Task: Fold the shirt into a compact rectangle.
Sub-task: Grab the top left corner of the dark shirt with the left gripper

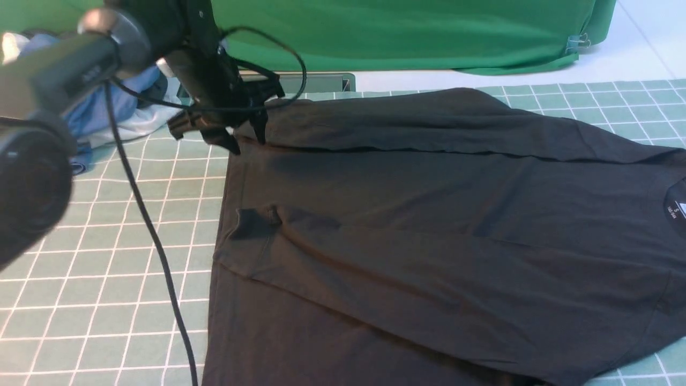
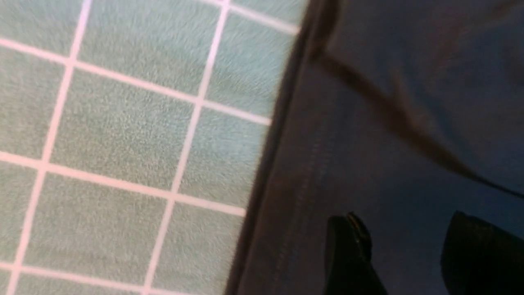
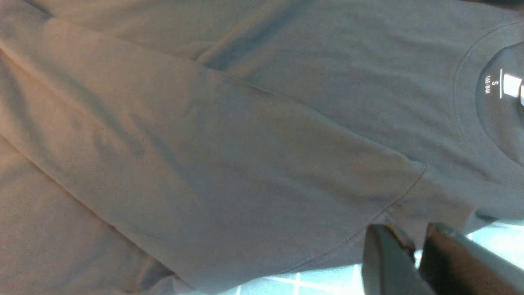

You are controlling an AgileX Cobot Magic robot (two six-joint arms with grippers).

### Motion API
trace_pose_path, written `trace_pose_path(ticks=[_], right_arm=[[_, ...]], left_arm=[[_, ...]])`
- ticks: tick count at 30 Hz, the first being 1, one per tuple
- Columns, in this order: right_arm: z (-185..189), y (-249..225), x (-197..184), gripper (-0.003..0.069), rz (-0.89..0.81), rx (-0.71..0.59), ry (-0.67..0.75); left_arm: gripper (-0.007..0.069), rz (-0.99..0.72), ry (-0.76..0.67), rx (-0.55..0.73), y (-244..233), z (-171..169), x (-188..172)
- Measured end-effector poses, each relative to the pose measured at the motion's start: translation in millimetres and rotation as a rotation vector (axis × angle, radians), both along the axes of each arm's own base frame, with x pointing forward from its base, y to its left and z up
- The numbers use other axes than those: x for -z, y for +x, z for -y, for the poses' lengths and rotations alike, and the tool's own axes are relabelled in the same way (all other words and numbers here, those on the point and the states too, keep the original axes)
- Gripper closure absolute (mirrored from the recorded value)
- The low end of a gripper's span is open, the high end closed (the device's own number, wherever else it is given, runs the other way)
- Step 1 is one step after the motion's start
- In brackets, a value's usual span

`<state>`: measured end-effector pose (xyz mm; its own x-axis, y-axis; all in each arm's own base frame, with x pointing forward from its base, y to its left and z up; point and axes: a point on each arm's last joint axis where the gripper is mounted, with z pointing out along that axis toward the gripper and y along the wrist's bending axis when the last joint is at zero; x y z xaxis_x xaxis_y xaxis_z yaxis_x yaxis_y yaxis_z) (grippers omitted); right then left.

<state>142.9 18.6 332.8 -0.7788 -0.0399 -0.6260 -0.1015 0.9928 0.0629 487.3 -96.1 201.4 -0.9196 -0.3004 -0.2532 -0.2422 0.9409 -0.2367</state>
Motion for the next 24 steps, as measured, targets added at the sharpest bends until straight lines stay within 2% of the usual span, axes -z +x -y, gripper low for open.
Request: trace_pose_path(ticks=[8,16,24], right_arm=[[0,0,0,0.0502,0.0,0.0,0.001],[0,0,0,0.0501,0.006,-0.009,-0.007],[0,5,-4,0.0501,0.072,-0.033,-0.025]], left_arm=[[0.032,-0.014,-0.144,-0.014,18,6,19],[0.032,0.059,-0.168,-0.002,24,8,16],[0.032,-0.024,-0.166,0.016,17,8,19]])
